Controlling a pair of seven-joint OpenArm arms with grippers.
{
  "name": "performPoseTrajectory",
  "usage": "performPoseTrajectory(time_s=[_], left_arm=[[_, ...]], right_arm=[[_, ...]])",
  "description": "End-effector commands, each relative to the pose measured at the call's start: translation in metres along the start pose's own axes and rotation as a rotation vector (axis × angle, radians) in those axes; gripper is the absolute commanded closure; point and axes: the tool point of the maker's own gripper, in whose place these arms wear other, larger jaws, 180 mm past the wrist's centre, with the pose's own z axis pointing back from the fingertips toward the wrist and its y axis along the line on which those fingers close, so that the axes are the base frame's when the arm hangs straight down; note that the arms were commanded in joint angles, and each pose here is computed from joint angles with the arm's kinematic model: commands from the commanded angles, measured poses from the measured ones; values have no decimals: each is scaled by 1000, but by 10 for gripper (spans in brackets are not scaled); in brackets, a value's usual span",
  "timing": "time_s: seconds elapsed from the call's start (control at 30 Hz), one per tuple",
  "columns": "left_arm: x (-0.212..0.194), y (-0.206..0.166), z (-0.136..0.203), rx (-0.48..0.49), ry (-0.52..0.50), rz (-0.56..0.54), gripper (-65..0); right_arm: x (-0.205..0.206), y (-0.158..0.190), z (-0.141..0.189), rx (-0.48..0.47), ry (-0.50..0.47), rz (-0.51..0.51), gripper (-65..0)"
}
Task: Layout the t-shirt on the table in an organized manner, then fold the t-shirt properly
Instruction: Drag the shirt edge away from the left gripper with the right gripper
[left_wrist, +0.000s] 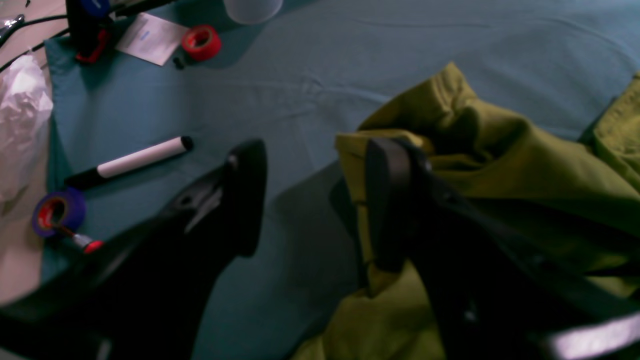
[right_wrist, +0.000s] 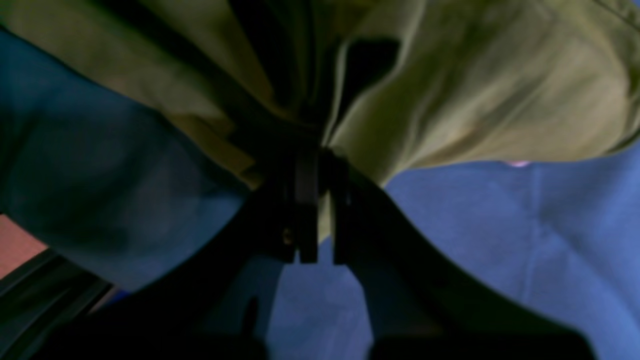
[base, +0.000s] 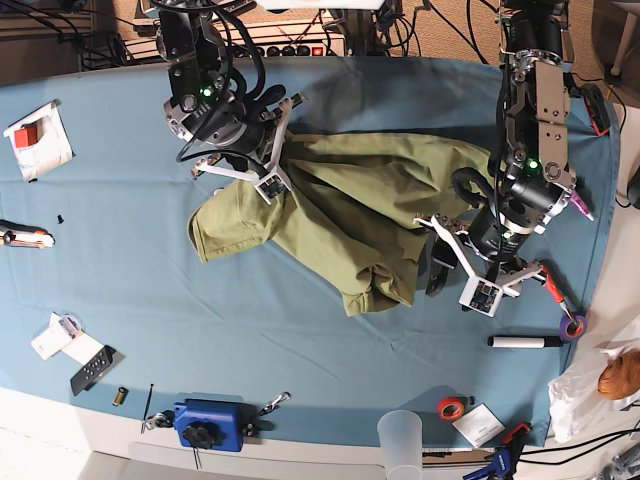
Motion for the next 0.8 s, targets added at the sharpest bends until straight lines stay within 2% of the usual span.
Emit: performPoseTrajectory(time_s=[0.0,0.03,0.17,0.5,0.63,0.77], left_arm=[[17,4,2,10,-57,-10,-320],[17,4,2,10,-57,-10,-320],[17,4,2,10,-57,-10,-320],[17,4,2,10,-59,-10,-320],[17,4,2,10,-59,-10,-320],[17,4,2,10,-59,-10,-320]], right_arm=[[14,-4,9,-15,-64,0,-25],[18,-4,13,-21,-86,5,0],[24,-8,26,-54,-130,28,0],[-19,-3,38,-77,-37,67,0],[-28,-18,57,-197,-23,64,0],[-51,-37,67,-287,37,7,0]])
